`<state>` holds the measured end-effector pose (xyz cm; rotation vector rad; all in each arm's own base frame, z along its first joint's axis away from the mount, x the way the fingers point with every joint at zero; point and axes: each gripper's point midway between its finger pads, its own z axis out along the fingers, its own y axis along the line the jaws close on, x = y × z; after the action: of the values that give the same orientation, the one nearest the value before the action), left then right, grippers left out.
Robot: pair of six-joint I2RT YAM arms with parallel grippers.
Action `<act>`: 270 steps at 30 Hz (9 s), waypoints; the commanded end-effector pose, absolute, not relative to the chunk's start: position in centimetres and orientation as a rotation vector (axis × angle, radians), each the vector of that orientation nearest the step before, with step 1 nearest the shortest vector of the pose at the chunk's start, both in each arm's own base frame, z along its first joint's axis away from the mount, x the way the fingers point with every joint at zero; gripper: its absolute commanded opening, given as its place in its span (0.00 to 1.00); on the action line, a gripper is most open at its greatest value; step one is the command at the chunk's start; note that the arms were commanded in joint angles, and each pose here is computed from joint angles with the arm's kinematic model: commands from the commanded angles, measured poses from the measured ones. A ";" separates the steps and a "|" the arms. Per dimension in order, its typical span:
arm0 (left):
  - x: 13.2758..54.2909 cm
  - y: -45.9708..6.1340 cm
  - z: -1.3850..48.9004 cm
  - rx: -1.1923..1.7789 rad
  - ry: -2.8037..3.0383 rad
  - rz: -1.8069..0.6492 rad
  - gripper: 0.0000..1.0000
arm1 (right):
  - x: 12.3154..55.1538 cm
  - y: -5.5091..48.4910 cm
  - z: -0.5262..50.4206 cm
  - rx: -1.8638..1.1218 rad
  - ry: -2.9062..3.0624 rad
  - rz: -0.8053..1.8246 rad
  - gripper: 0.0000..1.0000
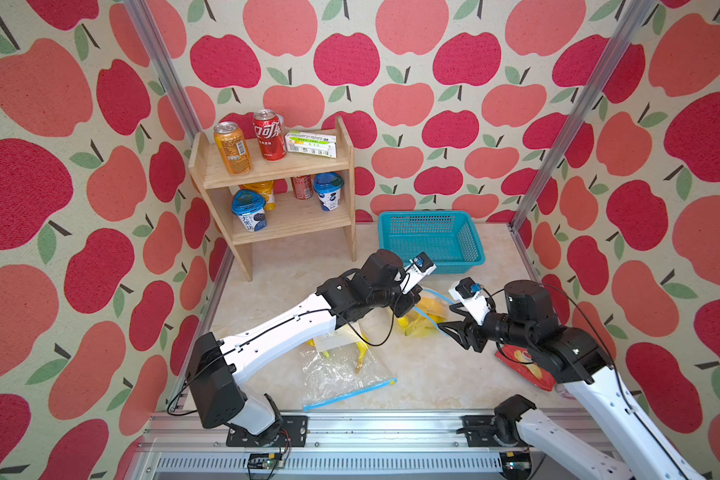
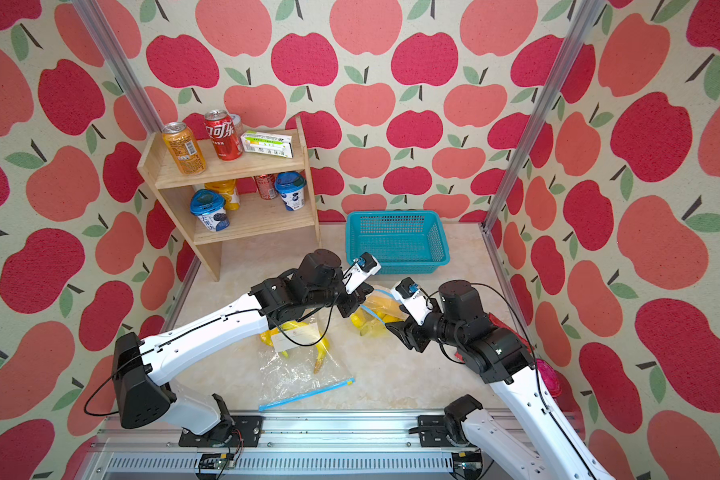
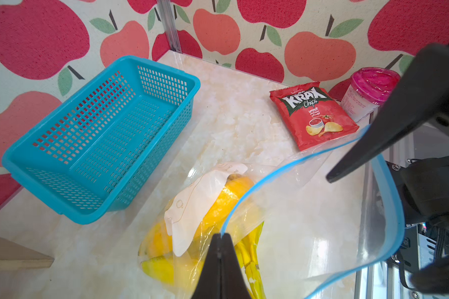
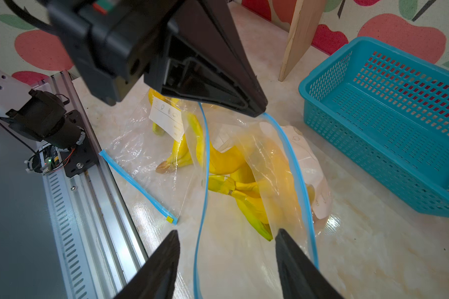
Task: Open the zip-top bag and take out the banana
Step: Open the zipper of the food storage bag at the center of the board, then pick up the banana from the zipper food storage bag.
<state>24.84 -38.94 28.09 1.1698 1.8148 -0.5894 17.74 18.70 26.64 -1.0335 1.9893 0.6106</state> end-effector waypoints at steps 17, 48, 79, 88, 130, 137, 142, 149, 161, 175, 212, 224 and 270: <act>25.1 -39.1 29.3 1.050 1.743 -0.571 0.00 | 18.3 21.9 24.3 -0.927 2.120 0.870 0.41; 27.2 -37.7 31.1 0.814 1.747 -0.808 0.00 | 20.3 27.8 19.4 -1.116 2.052 0.867 0.63; 24.0 -35.3 23.5 0.629 1.755 -0.923 0.00 | 23.4 24.4 12.1 -1.052 2.091 0.459 0.62; 26.3 -36.1 21.2 0.598 1.795 -0.885 0.00 | 24.1 25.9 12.4 -1.115 1.983 0.533 0.62; 26.6 -36.0 23.9 0.407 1.798 -1.165 0.00 | 23.8 33.2 14.4 -1.110 1.713 0.569 0.65; 26.8 -35.0 24.1 0.393 1.801 -1.120 0.00 | 22.7 32.9 13.6 -1.182 1.742 0.569 0.64; 26.7 -33.1 24.7 0.403 1.816 -1.041 0.00 | 21.4 29.5 12.3 -1.209 1.832 0.562 0.63; 25.9 -33.1 23.7 0.449 1.884 -1.039 0.43 | 21.4 26.0 12.0 -1.151 1.909 0.534 0.63; 29.3 -26.3 22.6 0.334 2.098 -0.822 0.68 | 22.1 24.5 13.3 -1.058 1.887 0.567 0.63; 37.3 -30.2 14.8 0.417 2.293 -1.116 0.56 | 20.9 25.8 14.5 -1.104 1.831 0.645 0.63; 37.0 -34.3 12.9 0.380 2.340 -1.261 0.00 | 19.4 27.6 13.7 -1.194 1.816 0.608 0.67; 37.0 -35.1 13.2 0.320 2.340 -1.258 0.00 | 19.1 32.3 13.8 -1.252 1.758 0.734 0.70; 38.3 -35.1 12.5 0.290 2.348 -1.203 0.12 | 17.4 28.3 24.4 -1.132 2.061 0.852 0.23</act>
<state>38.11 -35.09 12.80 0.2719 2.3349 -1.2333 18.01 28.35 23.56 -1.1659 2.0238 0.7678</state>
